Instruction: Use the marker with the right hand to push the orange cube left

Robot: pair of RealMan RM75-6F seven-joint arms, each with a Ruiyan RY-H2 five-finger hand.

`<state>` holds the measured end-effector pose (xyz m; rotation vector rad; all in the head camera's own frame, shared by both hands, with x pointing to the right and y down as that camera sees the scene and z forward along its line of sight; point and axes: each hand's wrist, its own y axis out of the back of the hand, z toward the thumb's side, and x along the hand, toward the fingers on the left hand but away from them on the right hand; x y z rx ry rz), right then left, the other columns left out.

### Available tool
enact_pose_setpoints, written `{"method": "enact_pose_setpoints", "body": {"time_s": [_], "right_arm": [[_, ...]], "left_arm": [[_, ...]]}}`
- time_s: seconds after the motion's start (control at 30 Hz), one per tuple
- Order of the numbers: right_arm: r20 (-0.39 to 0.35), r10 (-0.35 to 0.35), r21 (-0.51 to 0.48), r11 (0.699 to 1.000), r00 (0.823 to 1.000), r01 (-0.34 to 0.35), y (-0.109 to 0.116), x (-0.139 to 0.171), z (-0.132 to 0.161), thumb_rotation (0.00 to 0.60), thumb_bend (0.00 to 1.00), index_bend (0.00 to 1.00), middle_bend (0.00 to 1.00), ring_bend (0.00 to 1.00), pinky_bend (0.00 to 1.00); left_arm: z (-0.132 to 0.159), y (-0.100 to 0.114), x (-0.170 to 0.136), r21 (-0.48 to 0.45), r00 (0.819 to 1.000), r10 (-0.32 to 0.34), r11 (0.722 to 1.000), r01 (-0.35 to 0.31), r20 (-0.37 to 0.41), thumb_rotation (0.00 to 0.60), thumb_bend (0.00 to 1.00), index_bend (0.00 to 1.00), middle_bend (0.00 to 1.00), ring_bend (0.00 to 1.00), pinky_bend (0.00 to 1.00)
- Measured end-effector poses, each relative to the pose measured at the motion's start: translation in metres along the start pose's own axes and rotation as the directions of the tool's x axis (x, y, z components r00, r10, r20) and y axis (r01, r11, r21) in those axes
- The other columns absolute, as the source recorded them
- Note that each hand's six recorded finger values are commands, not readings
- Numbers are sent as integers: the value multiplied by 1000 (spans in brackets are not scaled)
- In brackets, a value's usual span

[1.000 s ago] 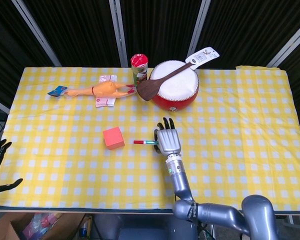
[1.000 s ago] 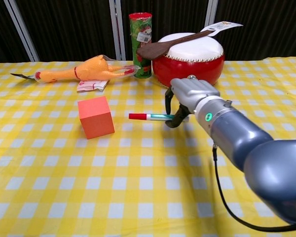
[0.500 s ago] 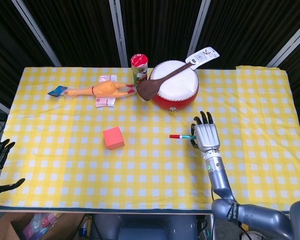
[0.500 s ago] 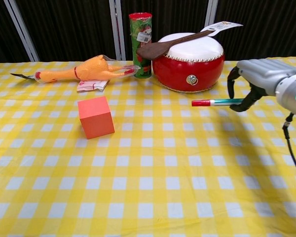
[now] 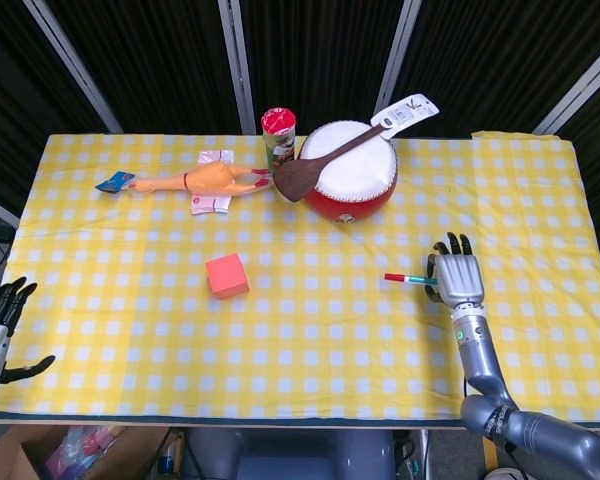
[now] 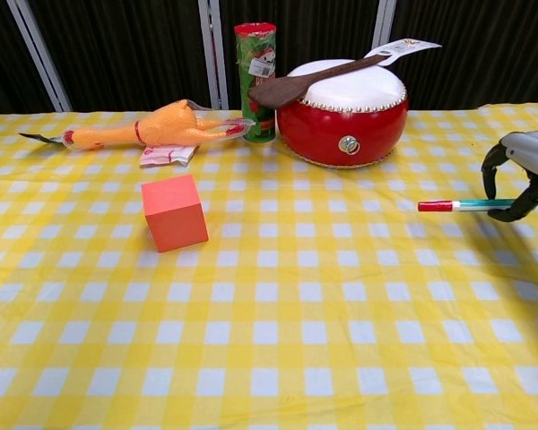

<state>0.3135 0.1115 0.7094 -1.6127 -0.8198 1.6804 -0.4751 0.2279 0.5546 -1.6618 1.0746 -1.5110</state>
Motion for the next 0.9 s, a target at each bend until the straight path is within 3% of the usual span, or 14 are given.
{"method": "enact_pose_setpoints", "body": {"time_s": [0.1, 0.2, 0.5, 0.7, 0.9], "right_arm": [[0, 9, 1, 1000, 1000, -9, -1, 2, 0, 600, 561, 288, 142, 0, 15], [-2, 15, 12, 1000, 1000, -15, -1, 5, 0, 600, 527, 213, 106, 0, 10], [3, 5, -7, 1000, 1000, -5, 12, 29, -6, 600, 508, 147, 45, 0, 0], [-19, -65, -10, 998, 998, 64, 38, 66, -29, 600, 462, 20, 0, 0, 0], [-38, -169, -22, 986, 985, 168, 65, 121, -68, 600, 416, 0, 0, 0, 0]], "left_arm": [[1, -1, 1, 2, 1000, 0, 1000, 0, 2, 600, 0, 0, 0, 0, 0], [1, -1, 1, 4, 1000, 0, 1000, 0, 3, 600, 0, 0, 0, 0, 0], [-2, 2, 2, 7, 1000, 14, 1000, -14, -8, 600, 0, 0, 0, 0, 0], [-3, 5, 0, 12, 999, 37, 999, -37, -8, 600, 0, 0, 0, 0, 0], [-5, 8, -3, 33, 998, 62, 998, -62, -8, 600, 0, 0, 0, 0, 0]]}}
